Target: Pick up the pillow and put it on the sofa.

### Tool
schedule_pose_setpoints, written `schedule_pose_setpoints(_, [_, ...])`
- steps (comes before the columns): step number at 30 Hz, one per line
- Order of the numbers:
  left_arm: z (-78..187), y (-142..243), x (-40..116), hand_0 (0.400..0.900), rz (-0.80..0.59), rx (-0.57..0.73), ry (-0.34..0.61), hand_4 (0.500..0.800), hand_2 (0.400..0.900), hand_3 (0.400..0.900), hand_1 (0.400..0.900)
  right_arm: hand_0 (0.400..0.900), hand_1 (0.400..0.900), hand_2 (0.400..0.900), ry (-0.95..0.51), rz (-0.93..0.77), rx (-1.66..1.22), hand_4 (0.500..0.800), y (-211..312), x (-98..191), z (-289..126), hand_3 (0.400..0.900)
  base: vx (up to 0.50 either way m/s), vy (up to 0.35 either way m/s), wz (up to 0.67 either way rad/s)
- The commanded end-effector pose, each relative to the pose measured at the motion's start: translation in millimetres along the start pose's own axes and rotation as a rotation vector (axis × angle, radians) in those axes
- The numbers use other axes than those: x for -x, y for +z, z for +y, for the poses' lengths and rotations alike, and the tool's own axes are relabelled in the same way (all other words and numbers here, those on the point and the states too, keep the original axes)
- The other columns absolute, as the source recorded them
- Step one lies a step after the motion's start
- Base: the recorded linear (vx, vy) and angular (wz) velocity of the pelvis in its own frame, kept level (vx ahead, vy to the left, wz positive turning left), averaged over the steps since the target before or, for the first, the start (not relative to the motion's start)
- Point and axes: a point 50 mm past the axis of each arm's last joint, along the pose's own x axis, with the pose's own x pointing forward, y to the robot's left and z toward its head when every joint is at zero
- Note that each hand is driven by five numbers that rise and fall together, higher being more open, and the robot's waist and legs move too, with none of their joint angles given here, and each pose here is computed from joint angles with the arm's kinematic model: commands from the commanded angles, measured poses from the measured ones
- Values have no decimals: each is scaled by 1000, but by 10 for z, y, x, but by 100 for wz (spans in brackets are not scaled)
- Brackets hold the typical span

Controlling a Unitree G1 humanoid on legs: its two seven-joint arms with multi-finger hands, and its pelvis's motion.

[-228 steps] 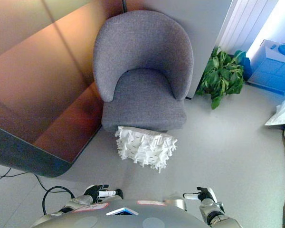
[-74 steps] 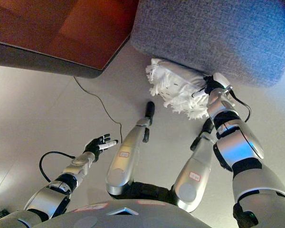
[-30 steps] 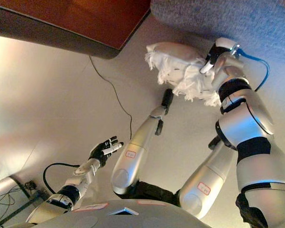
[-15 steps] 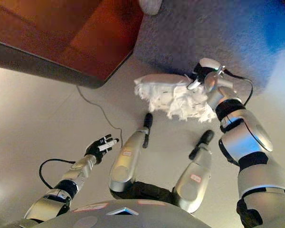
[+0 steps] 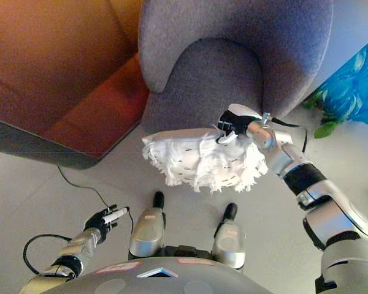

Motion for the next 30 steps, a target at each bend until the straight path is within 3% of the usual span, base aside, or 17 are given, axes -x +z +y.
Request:
schedule_pose_setpoints(1, [251,-164,44,900,53,-97,79,800,900,900,900,400,400,400,-306,-270,-49,500,421,262,-880,400,31,19,-4])
schedule_pose_setpoints(16, [200,-284,43,900,107,-66,94,800,900,900,900,400,400,400,-504,-248,-135,500,291,651,-1737,400,56,14,3])
schedule_pose_setpoints(30, [554,-482,157,900,182,-126,158,800,900,900,900,400,400,400,-458,3,-332,500,-139,506,-1991,400,165,-82,23])
